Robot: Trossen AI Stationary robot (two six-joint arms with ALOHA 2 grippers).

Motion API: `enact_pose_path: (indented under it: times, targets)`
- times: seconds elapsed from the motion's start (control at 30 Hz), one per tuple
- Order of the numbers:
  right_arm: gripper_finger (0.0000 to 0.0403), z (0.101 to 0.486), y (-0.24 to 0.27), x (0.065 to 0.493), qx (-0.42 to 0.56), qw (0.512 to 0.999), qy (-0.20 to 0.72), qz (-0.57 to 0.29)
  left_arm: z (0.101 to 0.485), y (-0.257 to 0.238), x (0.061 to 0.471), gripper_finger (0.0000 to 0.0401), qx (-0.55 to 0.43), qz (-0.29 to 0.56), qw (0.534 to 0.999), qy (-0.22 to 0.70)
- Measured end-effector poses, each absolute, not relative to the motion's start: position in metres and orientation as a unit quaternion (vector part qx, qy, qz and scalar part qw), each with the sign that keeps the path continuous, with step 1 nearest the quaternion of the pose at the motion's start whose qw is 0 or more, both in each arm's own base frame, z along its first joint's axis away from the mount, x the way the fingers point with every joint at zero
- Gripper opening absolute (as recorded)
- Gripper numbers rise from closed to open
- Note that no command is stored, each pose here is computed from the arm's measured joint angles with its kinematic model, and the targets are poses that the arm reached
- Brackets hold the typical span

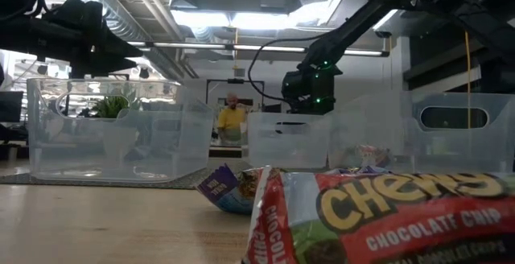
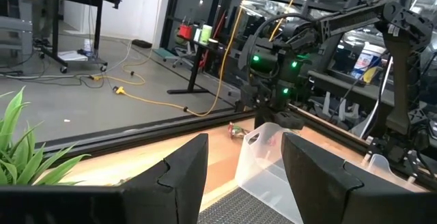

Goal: Pick and place Granola Bars by type
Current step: Put the red granola bar into the bottom right transparent bin

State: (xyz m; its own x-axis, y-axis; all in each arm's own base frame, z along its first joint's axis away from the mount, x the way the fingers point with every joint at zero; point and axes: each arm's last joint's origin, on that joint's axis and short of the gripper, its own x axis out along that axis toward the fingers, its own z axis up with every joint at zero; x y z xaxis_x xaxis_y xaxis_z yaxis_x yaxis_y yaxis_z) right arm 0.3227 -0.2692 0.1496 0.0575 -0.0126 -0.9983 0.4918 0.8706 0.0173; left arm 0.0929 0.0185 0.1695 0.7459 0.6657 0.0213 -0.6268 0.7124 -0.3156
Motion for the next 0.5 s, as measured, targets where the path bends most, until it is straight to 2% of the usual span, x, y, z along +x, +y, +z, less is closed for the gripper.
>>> enact_pose_path:
  times: [0.13,0.2,0.37,0.5]
  targets:
    - [0.0062,0.151,-0.268,0.321,0.180,0.699,0.670,-0.173,0.169,0.018,0.093,0.0180,-0.146,0.350,0.923,-0.067]
    - [0.0037,0.154,-0.267,0.319,0.185,0.688,0.681,-0.167,0.169,0.019,0.093,0.0180,-0.146,0.350,0.923,-0.067]
    - [0.0031,0.176,-0.266,0.316,0.193,0.673,0.696,-0.160,0.169,0.019,0.093,0.0180,-0.146,0.350,0.923,-0.067]
    - [0.0047,0.221,-0.264,0.309,0.186,0.695,0.670,-0.182,0.169,0.019,0.093,0.0180,-0.138,0.351,0.924,-0.064]
